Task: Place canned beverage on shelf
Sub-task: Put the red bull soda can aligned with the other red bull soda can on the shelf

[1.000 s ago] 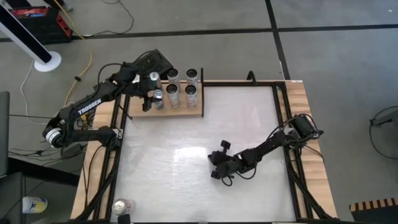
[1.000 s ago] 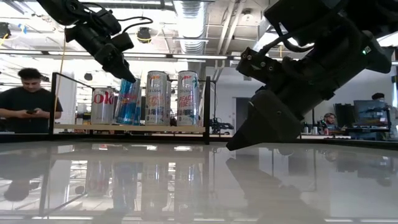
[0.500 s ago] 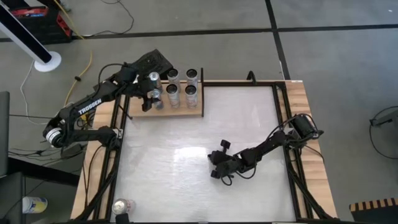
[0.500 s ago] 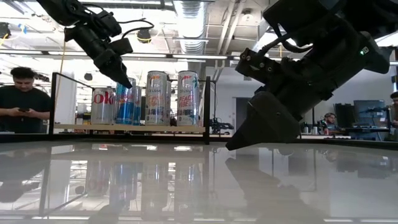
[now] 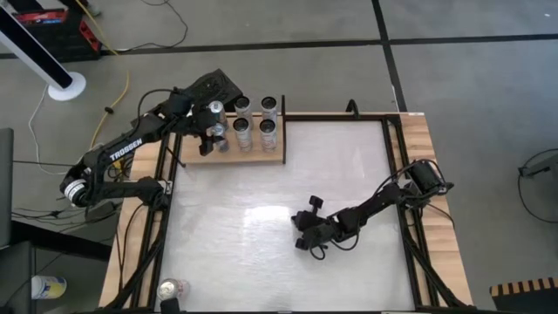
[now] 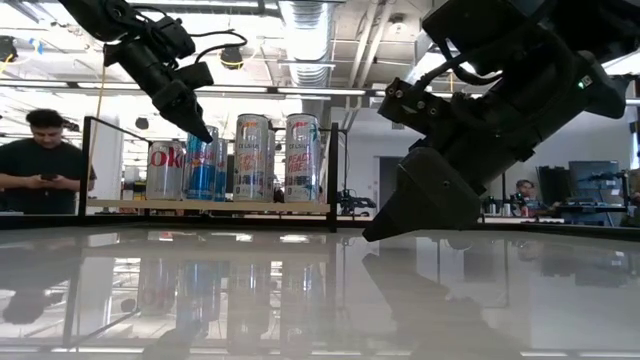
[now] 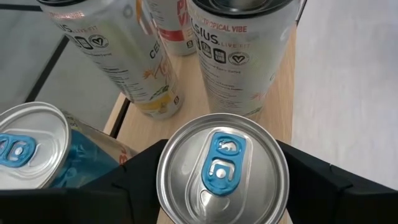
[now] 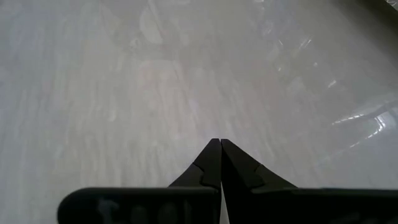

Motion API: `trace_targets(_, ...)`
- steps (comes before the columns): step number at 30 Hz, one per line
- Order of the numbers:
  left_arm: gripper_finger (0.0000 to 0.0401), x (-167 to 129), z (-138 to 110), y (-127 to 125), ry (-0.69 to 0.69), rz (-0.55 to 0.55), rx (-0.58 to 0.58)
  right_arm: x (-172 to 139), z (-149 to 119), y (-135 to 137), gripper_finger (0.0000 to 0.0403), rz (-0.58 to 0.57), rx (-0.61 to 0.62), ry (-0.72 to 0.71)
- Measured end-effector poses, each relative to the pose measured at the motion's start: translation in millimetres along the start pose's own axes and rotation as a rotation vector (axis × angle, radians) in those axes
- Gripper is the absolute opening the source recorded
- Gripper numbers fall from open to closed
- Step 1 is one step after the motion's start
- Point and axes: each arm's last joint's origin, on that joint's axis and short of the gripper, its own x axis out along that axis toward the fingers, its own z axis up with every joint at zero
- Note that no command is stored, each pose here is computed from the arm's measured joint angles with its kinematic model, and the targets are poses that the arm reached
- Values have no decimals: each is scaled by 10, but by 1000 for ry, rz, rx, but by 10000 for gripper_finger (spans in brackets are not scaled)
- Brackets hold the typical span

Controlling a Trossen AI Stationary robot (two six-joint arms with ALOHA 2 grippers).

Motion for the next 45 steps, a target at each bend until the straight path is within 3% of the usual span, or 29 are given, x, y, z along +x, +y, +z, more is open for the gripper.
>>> trace_targets(9, 252, 0, -2, 0, 2, 1, -4, 0, -1, 3, 27, 9, 0, 4)
trace_targets(16, 256, -5, -7, 17, 39, 67, -19, 0, -2, 5, 27, 19, 0, 8)
trace_targets(37, 257, -3, -11, 13, 45, 64, -40, 0, -2, 6, 27, 21, 0, 9)
trace_targets(45, 274, 6, -8, -1, 50, 62, -18, 0, -3, 6, 27, 21, 0, 9)
